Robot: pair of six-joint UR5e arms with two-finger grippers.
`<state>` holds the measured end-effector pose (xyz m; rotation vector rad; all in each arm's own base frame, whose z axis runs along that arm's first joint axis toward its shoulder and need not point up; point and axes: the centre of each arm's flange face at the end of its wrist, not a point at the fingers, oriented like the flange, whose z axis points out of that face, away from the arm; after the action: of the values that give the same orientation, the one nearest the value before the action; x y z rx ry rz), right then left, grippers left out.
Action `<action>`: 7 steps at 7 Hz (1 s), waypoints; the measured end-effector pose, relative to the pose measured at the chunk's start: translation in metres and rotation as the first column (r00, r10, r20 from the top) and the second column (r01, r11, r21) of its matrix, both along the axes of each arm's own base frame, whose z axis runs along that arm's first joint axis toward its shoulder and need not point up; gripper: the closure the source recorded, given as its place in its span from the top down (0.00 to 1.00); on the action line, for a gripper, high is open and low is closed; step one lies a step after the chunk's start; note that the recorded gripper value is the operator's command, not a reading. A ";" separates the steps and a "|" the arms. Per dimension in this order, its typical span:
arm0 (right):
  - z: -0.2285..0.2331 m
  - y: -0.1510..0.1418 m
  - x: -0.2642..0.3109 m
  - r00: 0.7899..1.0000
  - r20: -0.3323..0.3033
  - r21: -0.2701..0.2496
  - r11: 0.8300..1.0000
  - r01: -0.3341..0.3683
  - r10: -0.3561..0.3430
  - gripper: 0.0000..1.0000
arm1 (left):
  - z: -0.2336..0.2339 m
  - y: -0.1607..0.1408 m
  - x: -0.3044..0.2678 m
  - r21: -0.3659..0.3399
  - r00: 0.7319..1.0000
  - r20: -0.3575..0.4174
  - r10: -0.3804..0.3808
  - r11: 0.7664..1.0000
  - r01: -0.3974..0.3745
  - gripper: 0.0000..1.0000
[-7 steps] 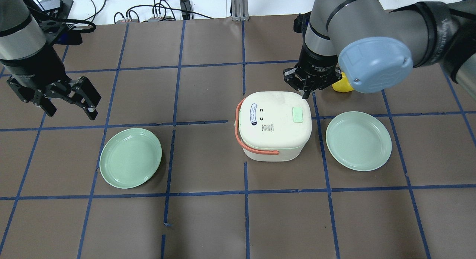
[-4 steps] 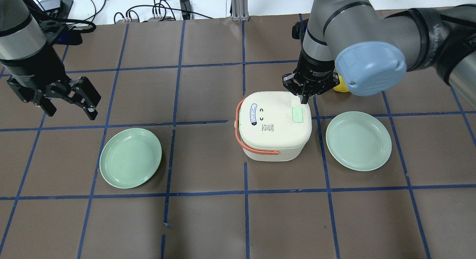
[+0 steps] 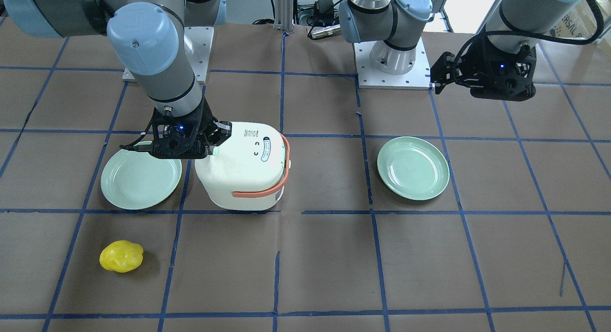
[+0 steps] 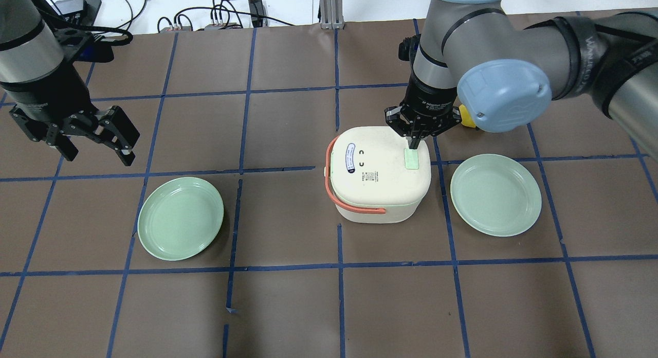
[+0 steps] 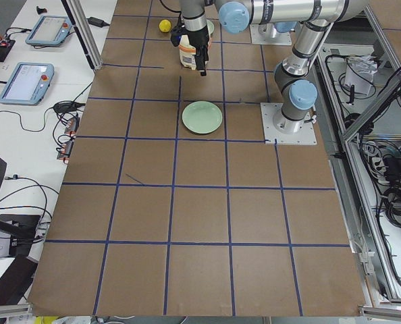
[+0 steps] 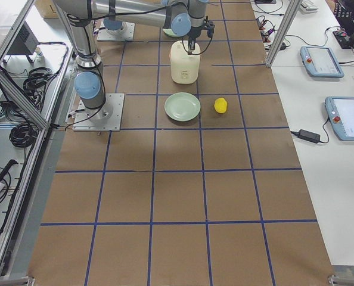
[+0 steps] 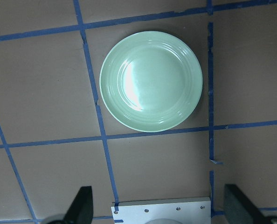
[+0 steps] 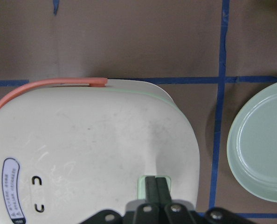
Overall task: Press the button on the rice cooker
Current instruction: 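Lower the right gripper and press down on the green button, then raise the right gripper away from the opened rice cooker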
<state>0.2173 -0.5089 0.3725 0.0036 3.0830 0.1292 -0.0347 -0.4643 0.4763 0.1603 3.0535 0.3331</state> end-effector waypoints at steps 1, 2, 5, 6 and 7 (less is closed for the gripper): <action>-0.008 0.003 0.000 1.000 -0.001 0.010 1.000 0.000 0.000 0.10 | 0.000 0.000 0.000 0.000 1.000 0.000 0.000 1.000 0.000 1.00; -0.017 0.006 -0.001 1.000 -0.001 0.012 1.000 0.000 0.000 0.10 | 0.000 0.000 0.000 0.000 1.000 0.000 0.000 1.000 0.000 1.00; -0.019 0.007 -0.001 1.000 0.000 -0.004 1.000 0.003 -0.003 0.43 | 0.000 0.000 0.000 0.000 1.000 0.000 0.000 1.000 0.000 1.00; -0.004 0.005 0.000 1.000 -0.002 -0.022 0.999 0.025 -0.025 0.79 | 0.000 0.000 0.000 0.000 1.000 0.000 0.000 1.000 0.000 1.00; 0.025 0.002 0.002 0.998 -0.003 -0.045 0.997 0.059 -0.059 1.00 | 0.000 0.000 0.000 0.000 1.000 0.000 0.000 1.000 0.000 1.00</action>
<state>0.2198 -0.5065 0.3975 0.0932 3.0851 0.0570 -0.0347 -0.4643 0.4763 0.1603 3.0535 0.3331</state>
